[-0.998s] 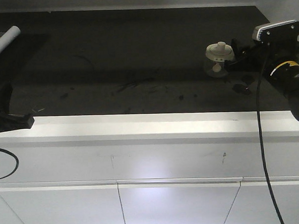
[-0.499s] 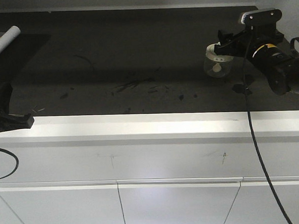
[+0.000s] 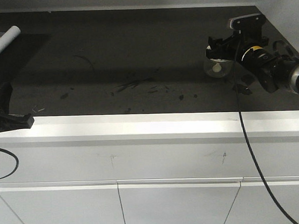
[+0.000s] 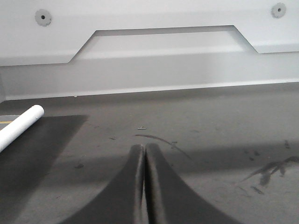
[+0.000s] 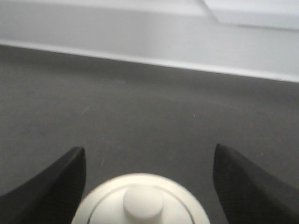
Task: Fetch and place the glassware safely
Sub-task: 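Close the right gripper on the jar's white lid knob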
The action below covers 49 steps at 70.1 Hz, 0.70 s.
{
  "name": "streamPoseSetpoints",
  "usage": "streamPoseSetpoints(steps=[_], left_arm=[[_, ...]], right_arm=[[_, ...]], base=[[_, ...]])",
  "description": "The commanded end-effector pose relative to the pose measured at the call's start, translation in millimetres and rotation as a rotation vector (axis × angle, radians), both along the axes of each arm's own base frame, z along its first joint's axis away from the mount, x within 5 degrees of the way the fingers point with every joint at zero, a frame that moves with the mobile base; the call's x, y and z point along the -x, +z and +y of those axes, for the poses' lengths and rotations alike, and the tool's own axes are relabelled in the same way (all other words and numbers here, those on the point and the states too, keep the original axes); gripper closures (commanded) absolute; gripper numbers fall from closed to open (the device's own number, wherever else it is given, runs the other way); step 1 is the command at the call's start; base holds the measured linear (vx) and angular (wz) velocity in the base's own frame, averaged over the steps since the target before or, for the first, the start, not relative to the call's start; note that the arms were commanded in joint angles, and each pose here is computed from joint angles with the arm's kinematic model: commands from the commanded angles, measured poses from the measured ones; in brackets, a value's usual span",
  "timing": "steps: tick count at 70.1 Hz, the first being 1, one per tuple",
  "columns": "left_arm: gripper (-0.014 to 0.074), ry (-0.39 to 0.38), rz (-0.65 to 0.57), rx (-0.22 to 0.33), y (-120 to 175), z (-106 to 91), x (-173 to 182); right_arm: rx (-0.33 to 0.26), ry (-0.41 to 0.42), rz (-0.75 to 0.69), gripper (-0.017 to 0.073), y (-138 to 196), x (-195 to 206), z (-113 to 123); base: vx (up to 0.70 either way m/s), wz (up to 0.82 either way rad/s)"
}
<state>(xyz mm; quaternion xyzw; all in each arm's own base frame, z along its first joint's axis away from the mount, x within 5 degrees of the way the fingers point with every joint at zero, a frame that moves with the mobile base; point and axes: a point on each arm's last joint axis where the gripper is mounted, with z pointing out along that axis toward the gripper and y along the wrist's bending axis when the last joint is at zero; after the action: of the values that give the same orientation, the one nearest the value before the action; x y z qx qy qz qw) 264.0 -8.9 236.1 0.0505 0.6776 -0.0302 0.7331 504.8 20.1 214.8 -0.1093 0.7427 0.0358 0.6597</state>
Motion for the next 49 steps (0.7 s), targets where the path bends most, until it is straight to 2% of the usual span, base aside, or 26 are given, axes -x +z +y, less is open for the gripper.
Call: streamPoseSetpoints(steps=[1, 12, 21, 28, 34, 45, 49], left_arm=[[0.0601, -0.001, -0.118, 0.023, 19.8, -0.7, 1.7], [0.0601, -0.001, -0.118, 0.023, 19.8, -0.7, 1.7], [0.0601, -0.001, -0.118, 0.023, 19.8, -0.7, 1.7], [0.0601, -0.001, -0.118, 0.023, 19.8, -0.7, 1.7], [0.0601, -0.001, -0.118, 0.023, 19.8, -0.7, 1.7], [0.0601, -0.001, -0.118, 0.023, 19.8, -0.7, 1.7], [0.0601, -0.001, -0.118, 0.023, 19.8, -0.7, 1.7]], right_arm=[[-0.017, 0.027, -0.137, 0.0014, 38.7, 1.4, 3.2], [-0.019, 0.030, -0.122, 0.0032, 28.0, -1.4, 3.5], [-0.021, 0.034, -0.125, 0.0086, 26.9, -1.7, 3.8], [-0.022, 0.036, -0.131, 0.0176, 27.4, -1.7, 4.0], [-0.022, 0.036, -0.130, 0.0290, 27.3, -1.7, 4.0], [-0.022, 0.036, -0.130, 0.0575, 27.3, -1.7, 4.0], [-0.022, 0.036, -0.130, 0.0571, 27.3, -1.7, 4.0]], base=[[0.00, 0.00], [0.00, 0.00], [0.00, 0.00], [0.00, 0.00], [0.00, 0.00], [0.00, 0.00], [0.00, 0.00]])
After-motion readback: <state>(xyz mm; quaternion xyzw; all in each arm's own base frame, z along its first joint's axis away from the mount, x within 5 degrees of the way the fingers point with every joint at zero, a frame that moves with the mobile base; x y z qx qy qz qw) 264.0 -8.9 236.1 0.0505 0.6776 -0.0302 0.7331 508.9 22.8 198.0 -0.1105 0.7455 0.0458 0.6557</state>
